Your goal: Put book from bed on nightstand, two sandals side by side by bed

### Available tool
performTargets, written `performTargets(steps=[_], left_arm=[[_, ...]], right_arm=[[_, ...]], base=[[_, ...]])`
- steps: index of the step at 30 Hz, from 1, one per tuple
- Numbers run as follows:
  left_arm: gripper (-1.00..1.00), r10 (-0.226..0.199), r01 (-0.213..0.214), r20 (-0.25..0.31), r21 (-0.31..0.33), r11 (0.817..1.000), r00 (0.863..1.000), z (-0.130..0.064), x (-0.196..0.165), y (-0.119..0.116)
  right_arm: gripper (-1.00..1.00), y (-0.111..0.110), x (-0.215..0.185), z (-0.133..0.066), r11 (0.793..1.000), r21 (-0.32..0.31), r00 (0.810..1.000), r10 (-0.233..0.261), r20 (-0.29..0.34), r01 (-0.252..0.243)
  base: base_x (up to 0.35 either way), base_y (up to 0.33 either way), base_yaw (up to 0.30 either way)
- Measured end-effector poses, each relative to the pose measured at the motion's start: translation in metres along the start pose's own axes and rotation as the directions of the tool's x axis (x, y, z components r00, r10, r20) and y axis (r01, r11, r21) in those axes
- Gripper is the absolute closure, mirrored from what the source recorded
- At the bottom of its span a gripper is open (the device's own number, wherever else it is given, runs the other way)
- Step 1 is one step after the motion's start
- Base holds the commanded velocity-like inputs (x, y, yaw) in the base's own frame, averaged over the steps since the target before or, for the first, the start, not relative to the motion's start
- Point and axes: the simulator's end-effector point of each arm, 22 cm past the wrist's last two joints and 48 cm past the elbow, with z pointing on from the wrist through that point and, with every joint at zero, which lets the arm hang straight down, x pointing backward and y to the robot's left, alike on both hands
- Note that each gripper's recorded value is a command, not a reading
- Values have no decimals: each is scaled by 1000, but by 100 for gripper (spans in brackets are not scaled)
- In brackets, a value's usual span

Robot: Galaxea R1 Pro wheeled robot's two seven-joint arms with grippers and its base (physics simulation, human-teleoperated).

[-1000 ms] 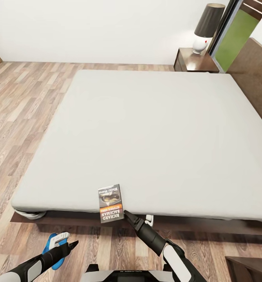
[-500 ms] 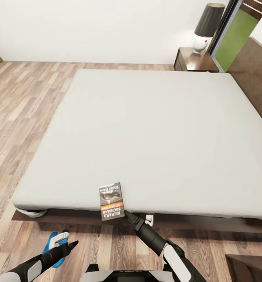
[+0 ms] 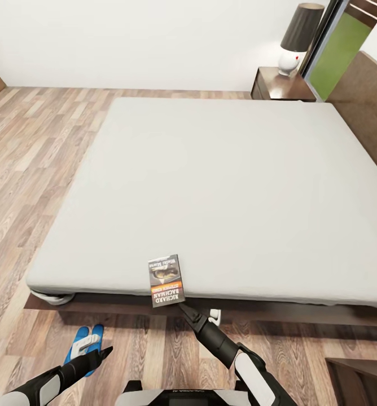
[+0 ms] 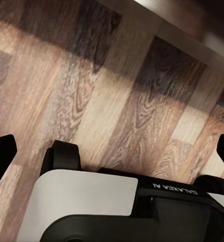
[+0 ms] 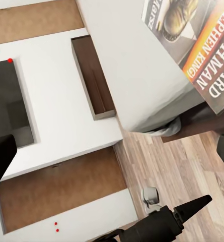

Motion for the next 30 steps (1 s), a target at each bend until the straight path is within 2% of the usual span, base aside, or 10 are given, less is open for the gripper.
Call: performTargets(steps=[30], left_arm=[[-100,0,0,1,1,1000,1000,42,2,11]], right_arm=[[-100,-40,-9,14,1000,-1,1000,-1,0,1]], base=[[0,0,0]])
